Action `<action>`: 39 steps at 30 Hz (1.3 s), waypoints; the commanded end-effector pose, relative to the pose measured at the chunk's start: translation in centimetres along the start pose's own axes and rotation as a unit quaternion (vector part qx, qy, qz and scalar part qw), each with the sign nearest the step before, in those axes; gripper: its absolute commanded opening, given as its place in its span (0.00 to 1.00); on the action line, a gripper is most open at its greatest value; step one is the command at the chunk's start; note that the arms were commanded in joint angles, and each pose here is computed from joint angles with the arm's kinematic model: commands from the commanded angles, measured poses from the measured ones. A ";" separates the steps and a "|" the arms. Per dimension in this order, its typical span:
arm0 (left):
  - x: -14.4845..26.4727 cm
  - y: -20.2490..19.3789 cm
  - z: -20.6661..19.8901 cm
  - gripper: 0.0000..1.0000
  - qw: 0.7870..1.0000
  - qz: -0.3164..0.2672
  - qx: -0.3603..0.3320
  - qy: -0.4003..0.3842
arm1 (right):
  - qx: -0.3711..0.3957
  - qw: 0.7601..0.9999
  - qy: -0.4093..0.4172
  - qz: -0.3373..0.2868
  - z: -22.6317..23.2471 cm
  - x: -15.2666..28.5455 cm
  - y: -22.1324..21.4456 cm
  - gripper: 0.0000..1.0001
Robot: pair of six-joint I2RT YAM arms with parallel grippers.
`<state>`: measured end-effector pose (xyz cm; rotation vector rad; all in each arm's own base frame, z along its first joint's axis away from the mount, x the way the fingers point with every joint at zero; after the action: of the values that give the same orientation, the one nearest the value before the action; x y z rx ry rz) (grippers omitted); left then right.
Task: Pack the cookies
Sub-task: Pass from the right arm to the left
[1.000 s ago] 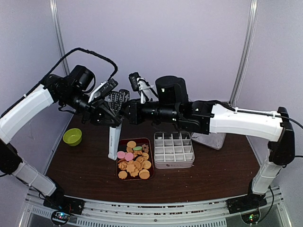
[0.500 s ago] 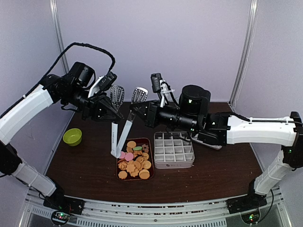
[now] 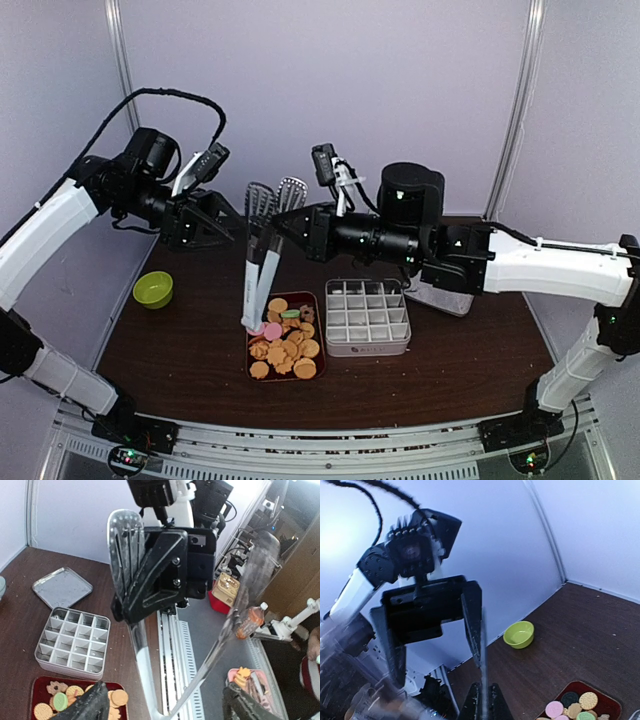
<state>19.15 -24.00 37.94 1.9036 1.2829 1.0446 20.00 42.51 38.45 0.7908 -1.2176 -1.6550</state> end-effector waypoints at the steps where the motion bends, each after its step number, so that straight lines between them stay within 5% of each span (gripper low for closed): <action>1: 1.0 0.2 -1.2 0.84 0.998 0.020 -0.038 0.034 | 0.041 0.994 -0.016 0.101 -0.3 -0.4 -1.4 0.00; 7: 2.2 0.8 -2.2 0.83 0.990 0.065 -0.105 0.071 | 0.074 0.955 -0.038 0.283 -1.9 -0.7 -7.3 0.00; 13: 1.1 -2.1 -1.2 0.77 0.975 0.159 -0.127 0.083 | 0.098 0.925 -0.045 0.365 -2.2 -1.0 -9.5 0.00; 22: -0.6 -6.0 0.4 0.63 0.958 0.222 -0.144 0.105 | 0.107 0.914 -0.043 0.388 -1.2 -2.3 -9.5 0.00; 39: -2.7 -7.4 0.8 0.37 0.952 0.248 -0.150 0.102 | 0.109 0.918 -0.042 0.378 0.0 -4.5 -8.9 0.00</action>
<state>16.11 -23.89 30.78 1.9823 0.6992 1.6075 19.03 46.94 28.06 0.2503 -1.5265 -0.8892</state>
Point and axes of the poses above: each gripper's point midway between its finger pads, its own x axis back along the fingers, its own z axis along the line the jaws close on, y = z × x, the point moved 4 cm from there along x, back along the fingers, and after that the axes turned 9 degrees about x, right-handed, at the moved point
